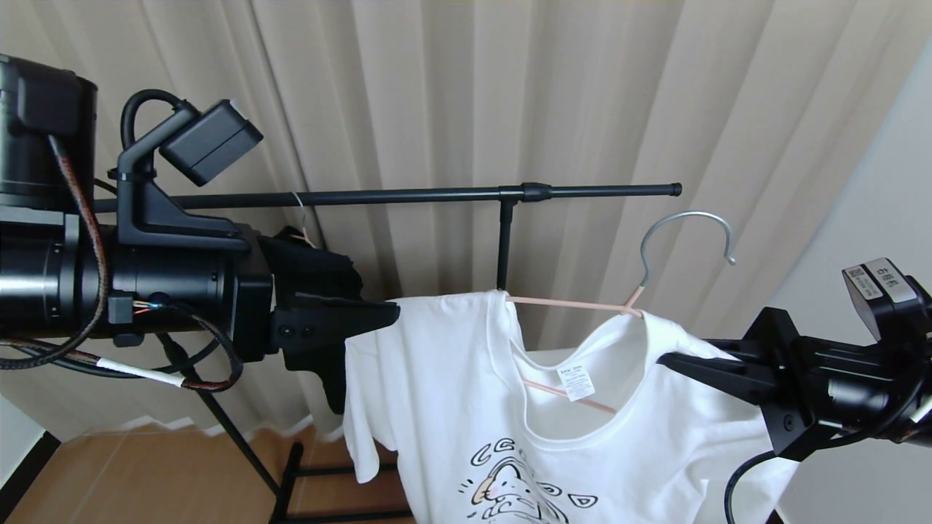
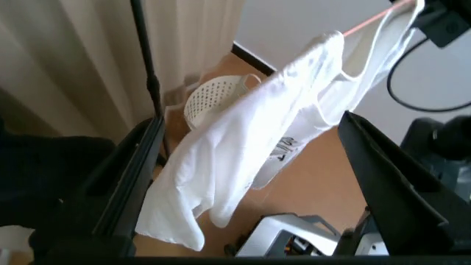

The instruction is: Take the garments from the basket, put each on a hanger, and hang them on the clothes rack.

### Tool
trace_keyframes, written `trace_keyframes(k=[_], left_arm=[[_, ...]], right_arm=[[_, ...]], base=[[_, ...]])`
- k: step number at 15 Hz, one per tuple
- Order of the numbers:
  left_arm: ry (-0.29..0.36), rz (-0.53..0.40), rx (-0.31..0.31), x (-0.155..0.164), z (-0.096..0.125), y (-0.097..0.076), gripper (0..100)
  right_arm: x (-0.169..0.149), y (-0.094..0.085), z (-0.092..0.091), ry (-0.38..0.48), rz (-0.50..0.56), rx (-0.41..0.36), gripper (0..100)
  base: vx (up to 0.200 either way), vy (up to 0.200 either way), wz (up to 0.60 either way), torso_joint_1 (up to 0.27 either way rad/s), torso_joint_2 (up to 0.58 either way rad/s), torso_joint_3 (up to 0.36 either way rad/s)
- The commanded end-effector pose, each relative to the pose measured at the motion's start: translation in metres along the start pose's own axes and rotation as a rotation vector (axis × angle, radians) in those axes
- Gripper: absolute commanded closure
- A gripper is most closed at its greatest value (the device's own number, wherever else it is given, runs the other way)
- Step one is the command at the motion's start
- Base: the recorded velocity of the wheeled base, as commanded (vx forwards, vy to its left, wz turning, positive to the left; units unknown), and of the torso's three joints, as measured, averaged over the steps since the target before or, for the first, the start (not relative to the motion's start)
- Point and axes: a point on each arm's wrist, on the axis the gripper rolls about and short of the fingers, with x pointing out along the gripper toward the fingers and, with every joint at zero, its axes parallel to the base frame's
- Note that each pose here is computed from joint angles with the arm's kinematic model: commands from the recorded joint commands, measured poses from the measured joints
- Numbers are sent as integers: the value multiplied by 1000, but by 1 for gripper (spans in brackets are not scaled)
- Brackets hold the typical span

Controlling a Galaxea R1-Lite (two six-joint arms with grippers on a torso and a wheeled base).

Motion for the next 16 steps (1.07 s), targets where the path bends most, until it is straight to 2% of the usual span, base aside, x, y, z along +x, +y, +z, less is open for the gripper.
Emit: trace_keyframes(k=[1,6,10,14,16], left_arm=[[14,-31,24,12,8,1,0],[118,-124,197,38,23,9,0],[121,-190,285,58,30,15,0],[134,-235,338,86,30,17,0],[144,-252,366,90,30,16,0]], right_arm=[[1,-1,-2,4,1,5,100],[1,-1,-3,8,1,10,100],[1,-1,-3,8,1,9,100],[0,0,-3,8,1,9,100],[0,0,-4,8,1,10,100]], base=[[0,0,0,0,0,0],[0,0,0,0,0,0],[0,0,0,0,0,0],[0,0,0,0,0,0],[0,0,0,0,0,0]])
